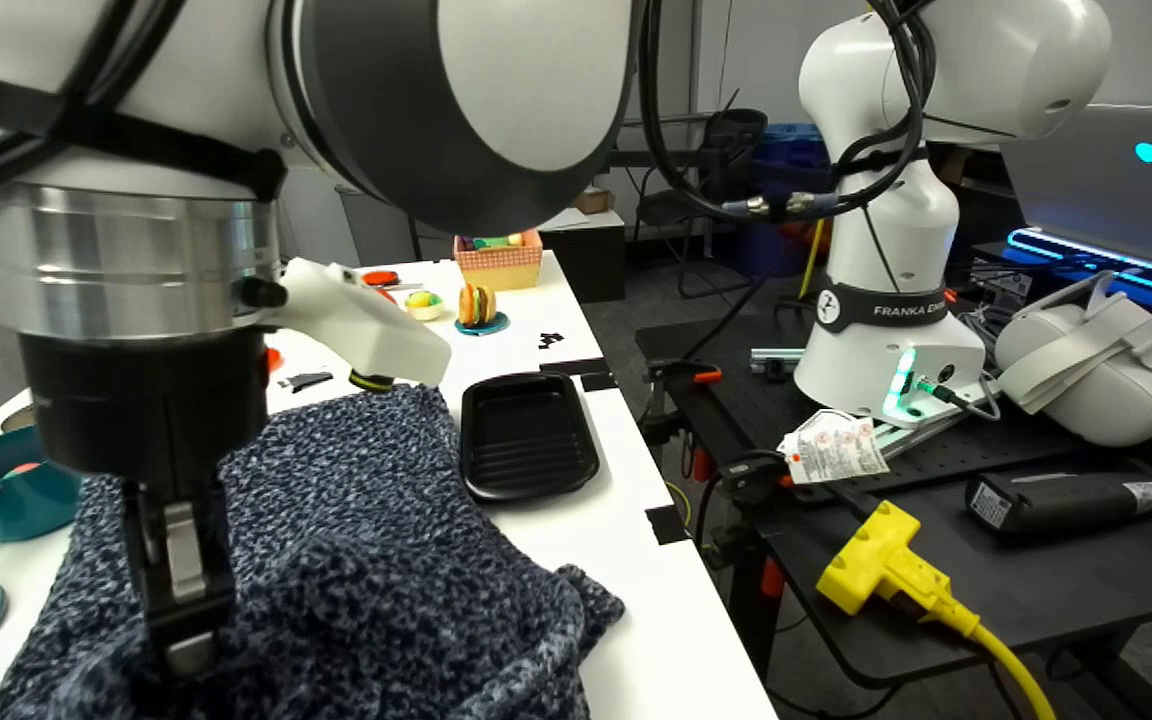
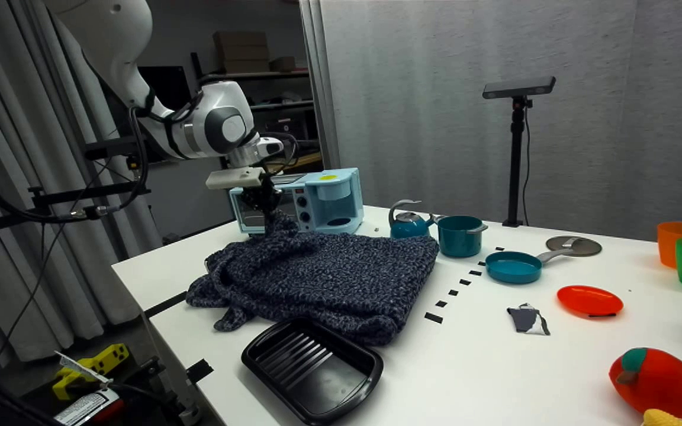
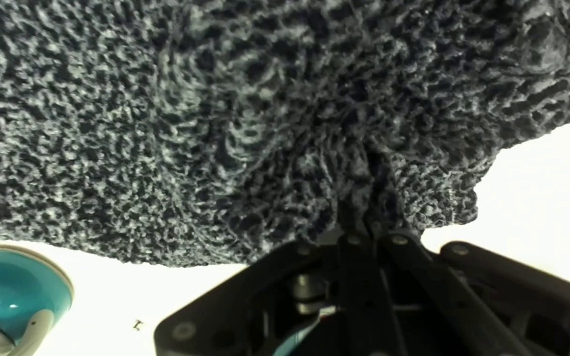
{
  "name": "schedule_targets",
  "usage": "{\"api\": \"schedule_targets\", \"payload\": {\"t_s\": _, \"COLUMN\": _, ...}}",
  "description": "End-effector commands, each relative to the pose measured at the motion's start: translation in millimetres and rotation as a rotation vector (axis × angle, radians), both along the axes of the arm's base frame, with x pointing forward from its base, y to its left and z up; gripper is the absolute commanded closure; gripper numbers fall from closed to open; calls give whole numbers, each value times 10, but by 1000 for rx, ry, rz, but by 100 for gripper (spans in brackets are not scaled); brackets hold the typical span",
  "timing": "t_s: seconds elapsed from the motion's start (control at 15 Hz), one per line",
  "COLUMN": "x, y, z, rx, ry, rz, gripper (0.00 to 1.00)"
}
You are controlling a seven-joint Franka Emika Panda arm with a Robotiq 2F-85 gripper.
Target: Unfold the towel
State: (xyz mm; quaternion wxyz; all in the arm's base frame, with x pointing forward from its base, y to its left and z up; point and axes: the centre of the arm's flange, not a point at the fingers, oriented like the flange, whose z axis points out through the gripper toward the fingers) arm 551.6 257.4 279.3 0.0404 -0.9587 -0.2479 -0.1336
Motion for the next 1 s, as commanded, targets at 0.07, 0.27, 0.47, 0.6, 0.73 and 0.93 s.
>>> {"api": "schedule_targets", "payload": {"t_s": 0.07, "x": 76, "y": 26, "z": -41, "rx": 107, "ry": -20, "rz": -10, "gripper": 99}}
{"api": "schedule_targets", "payload": {"t_s": 0.27, "x": 93, "y": 64, "z": -58, "rx": 160, "ry": -42, "rz": -3, "gripper": 99}}
{"api": "schedule_targets", "payload": {"t_s": 0.47, "x": 105, "y": 102, "z": -70, "rx": 207, "ry": -61, "rz": 25, "gripper": 99}}
{"api": "schedule_targets", "payload": {"t_s": 0.6, "x": 111, "y": 127, "z": -80, "rx": 240, "ry": -72, "rz": 41, "gripper": 99}}
{"api": "schedule_targets", "payload": {"t_s": 0.73, "x": 117, "y": 153, "z": -84, "rx": 278, "ry": -79, "rz": 42, "gripper": 99}}
{"api": "schedule_targets", "payload": {"t_s": 0.93, "x": 113, "y": 191, "z": -93, "rx": 340, "ry": -75, "rz": 14, "gripper": 99}}
